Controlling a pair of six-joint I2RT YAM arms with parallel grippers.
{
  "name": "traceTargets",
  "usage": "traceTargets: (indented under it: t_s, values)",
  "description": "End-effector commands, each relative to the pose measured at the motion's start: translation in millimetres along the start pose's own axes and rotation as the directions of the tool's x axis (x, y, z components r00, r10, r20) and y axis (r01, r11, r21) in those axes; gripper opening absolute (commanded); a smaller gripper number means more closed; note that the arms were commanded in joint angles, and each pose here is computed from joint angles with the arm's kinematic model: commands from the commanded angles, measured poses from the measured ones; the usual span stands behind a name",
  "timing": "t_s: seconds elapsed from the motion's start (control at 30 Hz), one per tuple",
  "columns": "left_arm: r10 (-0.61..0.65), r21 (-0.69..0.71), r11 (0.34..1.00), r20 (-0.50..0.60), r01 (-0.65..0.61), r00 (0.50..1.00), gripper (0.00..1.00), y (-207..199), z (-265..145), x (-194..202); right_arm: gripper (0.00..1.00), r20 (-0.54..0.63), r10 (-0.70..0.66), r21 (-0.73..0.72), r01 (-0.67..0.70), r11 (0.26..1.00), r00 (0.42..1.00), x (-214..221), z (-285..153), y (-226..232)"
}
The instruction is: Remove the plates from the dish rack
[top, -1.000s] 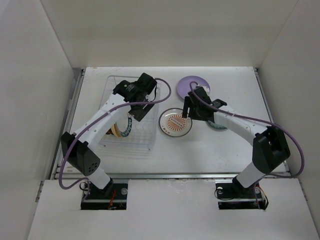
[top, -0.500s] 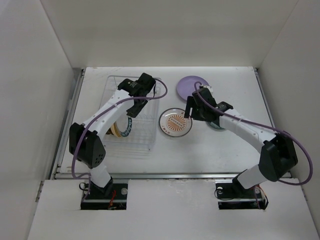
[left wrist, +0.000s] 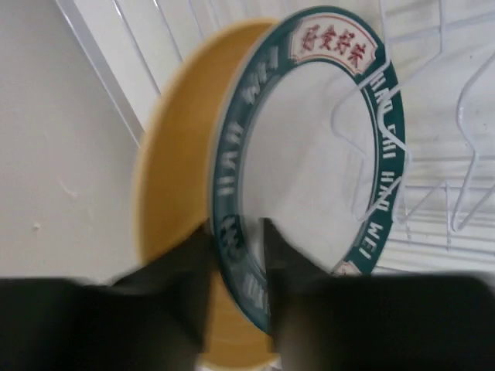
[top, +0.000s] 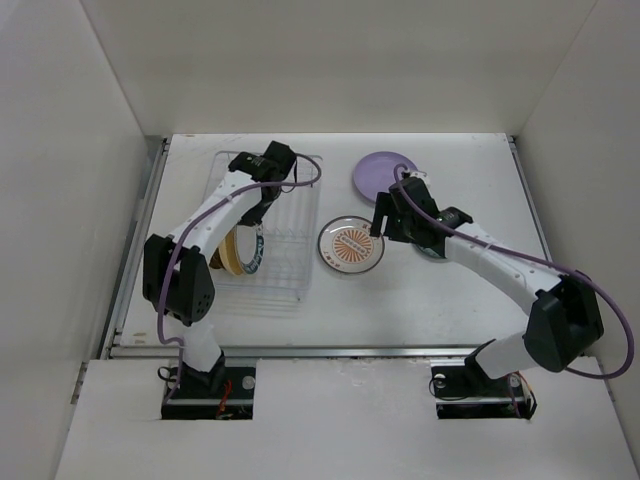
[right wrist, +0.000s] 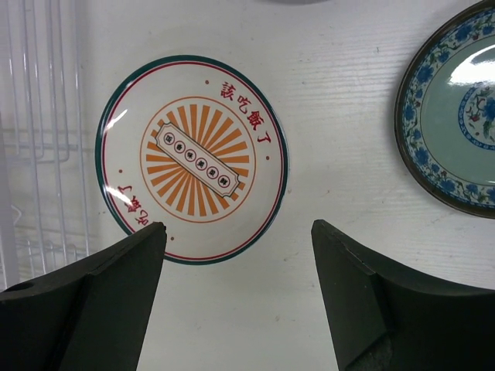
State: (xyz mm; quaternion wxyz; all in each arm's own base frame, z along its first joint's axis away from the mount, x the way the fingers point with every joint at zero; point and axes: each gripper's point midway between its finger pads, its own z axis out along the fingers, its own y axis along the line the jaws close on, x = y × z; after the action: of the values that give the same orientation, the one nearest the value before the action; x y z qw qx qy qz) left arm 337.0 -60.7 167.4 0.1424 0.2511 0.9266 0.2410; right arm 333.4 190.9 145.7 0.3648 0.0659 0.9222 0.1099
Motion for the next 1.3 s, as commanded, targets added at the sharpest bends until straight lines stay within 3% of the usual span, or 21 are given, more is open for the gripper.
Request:
traceTargets:
  t_s: [0.0, 0.03, 0.17, 0.27, 0.43, 0.6, 0.7, 0.8, 0.83, 0.93, 0.97, 1.07, 1.13, 1.27]
  values:
    - [-0.030, 0.108, 0.994, -0.042, 0.034, 0.999, 0.12, -9, -7, 15, 0.82, 0.054, 0.005, -0.046, -0.002, 0.999, 0.999, -13, -7, 8]
    - [-0.029, 0.154, 0.988, -0.040, 0.035, 0.999, 0.00, -15, -10, 15, 0.82, 0.054, 0.005, -0.046, -0.002, 0.999, 0.999, -13, -7, 8]
    - [-0.084, 0.193, 0.978, -0.007, 0.083, 0.996, 0.00, -14, -28, 7, 0.82, 0.049, -0.005, -0.052, 0.008, 0.999, 0.999, -11, -10, 7]
    - [-0.147, 0.171, 0.977, 0.083, 0.131, 0.986, 0.00, 8, -56, -4, 0.82, 0.063, 0.000, -0.062, 0.004, 0.998, 0.998, -17, -14, 10]
    - [-0.180, 0.175, 0.976, 0.316, 0.130, 0.932, 0.00, 32, -125, -26, 0.82, 0.084, 0.006, -0.066, 0.000, 0.998, 0.996, -25, -20, 12]
    - [-0.197, 0.218, 0.970, 0.444, 0.107, 0.874, 0.00, 33, -165, -40, 0.82, 0.094, 0.008, -0.062, -0.002, 0.998, 0.996, -31, -27, 12]
    - [-0.235, 0.250, 0.960, 0.492, 0.122, 0.839, 0.00, 38, -183, -44, 0.82, 0.125, 0.064, 0.000, -0.065, 0.998, 0.990, -40, -35, 2]
    - [-0.259, 0.372, 0.927, 0.540, 0.048, 0.801, 0.00, 18, -200, -53, 0.84, 0.242, 0.182, 0.063, -0.203, 0.977, 0.953, -66, -65, -20]
    - [-0.274, 0.461, 0.887, 0.568, -0.025, 0.776, 0.00, 0, -212, -59, 0.84, 0.280, 0.238, 0.045, -0.261, 0.964, 0.930, -74, -75, -23]
    - [-0.247, 0.599, 0.786, 0.531, -0.153, 0.810, 0.00, -48, -206, -68, 0.84, 0.419, 0.337, 0.007, -0.374, 0.927, 0.843, -98, -116, -46]
    - [-0.244, 0.660, 0.725, 0.513, -0.196, 0.823, 0.00, -68, -211, -70, 0.84, 0.450, 0.344, 0.004, -0.386, 0.922, 0.824, -101, -126, -52]
    - [-0.227, 0.744, 0.639, 0.425, -0.195, 0.876, 0.00, -110, -189, -93, 0.84, 0.568, 0.379, -0.035, -0.439, 0.898, 0.730, -116, -170, -73]
    - [-0.212, 0.761, 0.625, 0.381, -0.175, 0.900, 0.00, -126, -167, -114, 0.84, 0.613, 0.407, -0.079, -0.460, 0.884, 0.677, -121, -193, -82]
    - [-0.205, 0.785, 0.598, 0.349, -0.165, 0.914, 0.00, -153, -142, -147, 0.84, 0.632, 0.383, -0.084, -0.432, 0.898, 0.674, -116, -204, -89]
